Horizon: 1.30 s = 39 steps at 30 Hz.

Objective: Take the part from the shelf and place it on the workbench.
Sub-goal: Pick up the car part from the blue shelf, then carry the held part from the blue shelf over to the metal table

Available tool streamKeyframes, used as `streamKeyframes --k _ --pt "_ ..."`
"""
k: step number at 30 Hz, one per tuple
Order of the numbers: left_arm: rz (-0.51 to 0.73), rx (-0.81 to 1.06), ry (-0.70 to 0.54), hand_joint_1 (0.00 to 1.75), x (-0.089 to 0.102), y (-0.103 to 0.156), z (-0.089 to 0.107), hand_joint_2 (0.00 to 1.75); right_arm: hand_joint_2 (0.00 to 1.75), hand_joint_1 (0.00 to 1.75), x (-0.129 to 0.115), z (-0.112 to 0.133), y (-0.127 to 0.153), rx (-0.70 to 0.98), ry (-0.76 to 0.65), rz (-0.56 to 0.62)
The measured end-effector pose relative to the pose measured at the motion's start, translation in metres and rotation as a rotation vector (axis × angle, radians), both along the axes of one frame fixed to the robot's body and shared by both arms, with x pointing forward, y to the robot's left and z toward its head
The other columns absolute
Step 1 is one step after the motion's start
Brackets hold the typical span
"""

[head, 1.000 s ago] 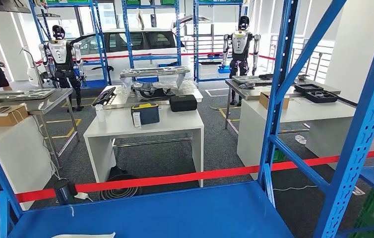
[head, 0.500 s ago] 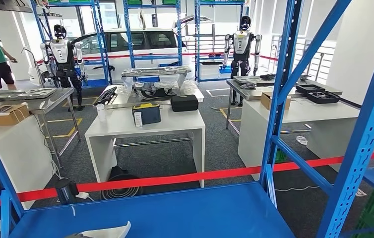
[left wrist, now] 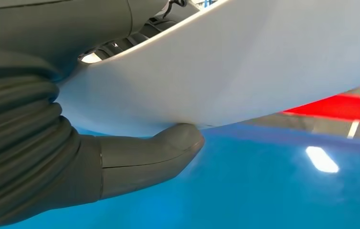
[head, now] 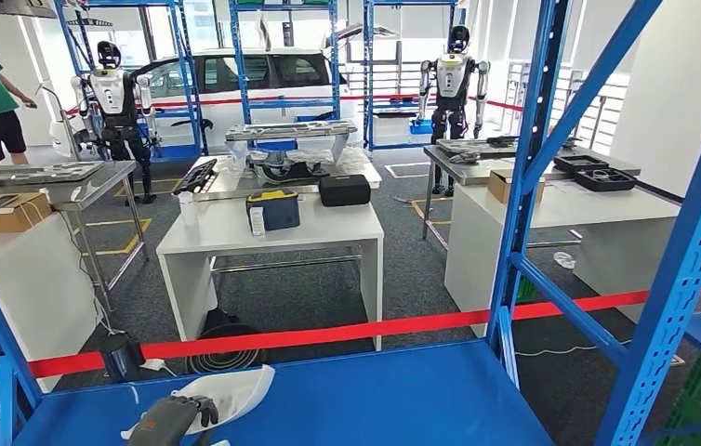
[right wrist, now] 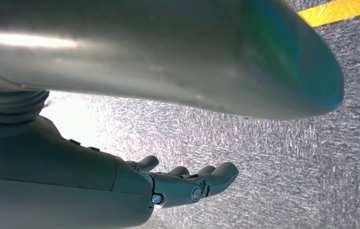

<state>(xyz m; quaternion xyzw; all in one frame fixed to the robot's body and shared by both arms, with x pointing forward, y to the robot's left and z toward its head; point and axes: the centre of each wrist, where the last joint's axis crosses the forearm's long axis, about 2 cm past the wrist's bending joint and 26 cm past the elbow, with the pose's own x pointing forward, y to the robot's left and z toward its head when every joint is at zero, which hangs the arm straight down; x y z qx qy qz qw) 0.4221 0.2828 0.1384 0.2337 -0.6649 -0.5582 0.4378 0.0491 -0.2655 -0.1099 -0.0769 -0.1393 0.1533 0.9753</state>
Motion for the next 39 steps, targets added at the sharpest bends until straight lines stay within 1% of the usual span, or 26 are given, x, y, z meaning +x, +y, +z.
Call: streamKeyframes --k 2,4,10,12,13,18,22,32,39 --pt "0.002 -0.015 -0.040 1.75 0.003 -0.005 0.009 1.75 0.00 0.00 0.000 0.000 0.000 -0.001 0.000 -0.005" --pt "0.006 -0.033 -0.087 1.75 0.009 -0.009 0.024 1.75 0.00 0.00 -0.001 0.000 0.000 -0.003 -0.001 -0.009" --pt "0.001 -0.093 -0.249 1.75 0.030 -0.019 0.091 1.75 0.00 0.00 -0.001 0.000 0.000 0.000 -0.002 -0.019" --pt "-0.011 -0.103 -0.286 1.75 0.034 -0.022 0.108 1.75 0.00 0.00 -0.001 0.000 0.000 0.002 -0.001 -0.023" --pt "-0.016 -0.107 -0.297 1.75 0.035 -0.023 0.112 1.75 0.00 0.00 -0.001 0.000 0.000 0.003 0.000 -0.025" --pt "-0.029 -0.117 -0.324 1.75 0.035 -0.028 0.121 1.75 0.00 0.00 -0.001 0.000 0.000 0.005 0.004 -0.030" --pt "-0.019 -0.122 -0.353 1.75 0.036 -0.029 0.126 1.75 0.00 0.00 -0.001 0.000 0.005 0.025 0.011 -0.031" --pt "-0.002 -0.086 -0.328 1.75 0.040 -0.014 0.119 1.75 0.00 0.00 -0.004 0.001 0.020 0.066 0.017 -0.017" --pt "-0.006 -0.081 -0.362 1.75 0.046 -0.015 0.131 1.75 0.00 0.00 -0.005 0.001 0.024 0.069 0.001 -0.038"
